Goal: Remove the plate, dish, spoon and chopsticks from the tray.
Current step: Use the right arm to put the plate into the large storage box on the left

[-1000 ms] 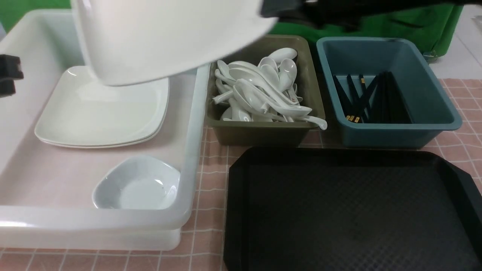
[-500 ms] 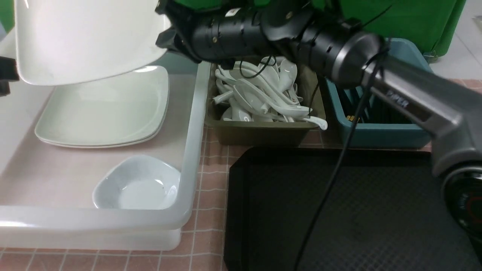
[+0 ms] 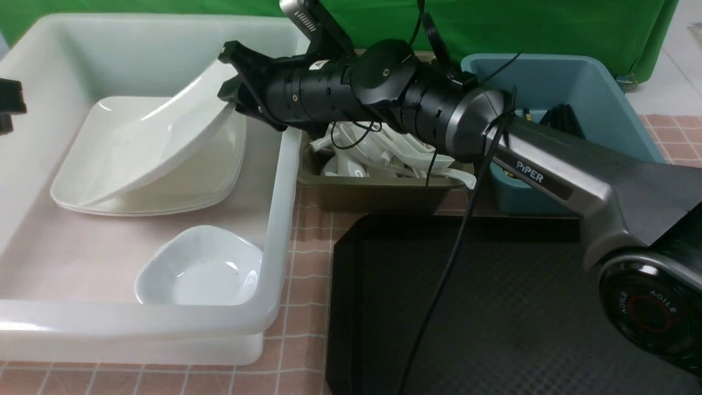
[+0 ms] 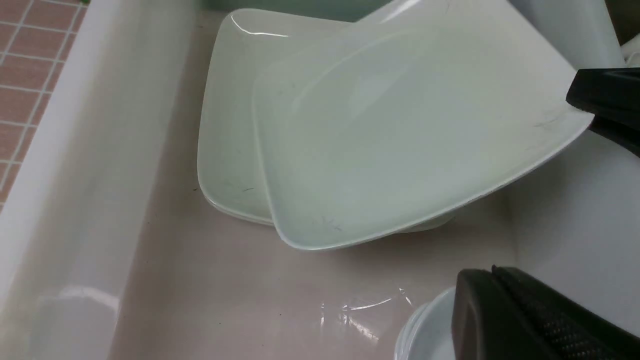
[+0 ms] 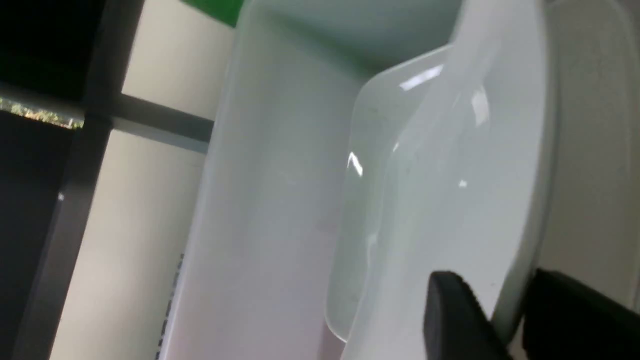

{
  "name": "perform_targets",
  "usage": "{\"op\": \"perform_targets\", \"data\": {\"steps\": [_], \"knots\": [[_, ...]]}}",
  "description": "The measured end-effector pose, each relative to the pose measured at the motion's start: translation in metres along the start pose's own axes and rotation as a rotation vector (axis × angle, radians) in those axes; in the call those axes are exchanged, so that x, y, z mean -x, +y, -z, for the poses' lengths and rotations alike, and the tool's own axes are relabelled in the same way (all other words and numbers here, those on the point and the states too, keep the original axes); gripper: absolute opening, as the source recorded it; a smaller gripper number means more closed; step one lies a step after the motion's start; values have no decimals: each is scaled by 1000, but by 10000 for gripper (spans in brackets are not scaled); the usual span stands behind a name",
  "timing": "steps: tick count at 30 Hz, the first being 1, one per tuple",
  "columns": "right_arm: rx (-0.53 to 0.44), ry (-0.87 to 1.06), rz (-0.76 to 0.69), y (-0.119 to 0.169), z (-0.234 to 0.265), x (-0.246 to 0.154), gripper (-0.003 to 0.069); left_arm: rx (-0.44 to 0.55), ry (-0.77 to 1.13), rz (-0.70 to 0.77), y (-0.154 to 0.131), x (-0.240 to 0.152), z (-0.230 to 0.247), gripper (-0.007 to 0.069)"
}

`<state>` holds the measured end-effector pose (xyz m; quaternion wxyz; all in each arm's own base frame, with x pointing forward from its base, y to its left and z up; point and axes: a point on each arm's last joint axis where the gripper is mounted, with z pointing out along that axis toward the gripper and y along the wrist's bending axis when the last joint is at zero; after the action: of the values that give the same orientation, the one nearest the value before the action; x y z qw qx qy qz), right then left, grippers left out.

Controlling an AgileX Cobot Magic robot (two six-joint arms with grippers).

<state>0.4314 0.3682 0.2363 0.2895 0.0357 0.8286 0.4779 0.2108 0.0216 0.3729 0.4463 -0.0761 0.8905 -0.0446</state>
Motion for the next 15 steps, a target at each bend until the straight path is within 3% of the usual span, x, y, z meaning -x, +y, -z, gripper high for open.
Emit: {"op": "perform_targets", "data": {"steps": [11,15], "knots": [[6,65,-2,4,1,-6,271,0,0,0,0,0,0,1],[0,133,110,11,15,1,265,-2,18,-2,0,-2,0,1]]}}
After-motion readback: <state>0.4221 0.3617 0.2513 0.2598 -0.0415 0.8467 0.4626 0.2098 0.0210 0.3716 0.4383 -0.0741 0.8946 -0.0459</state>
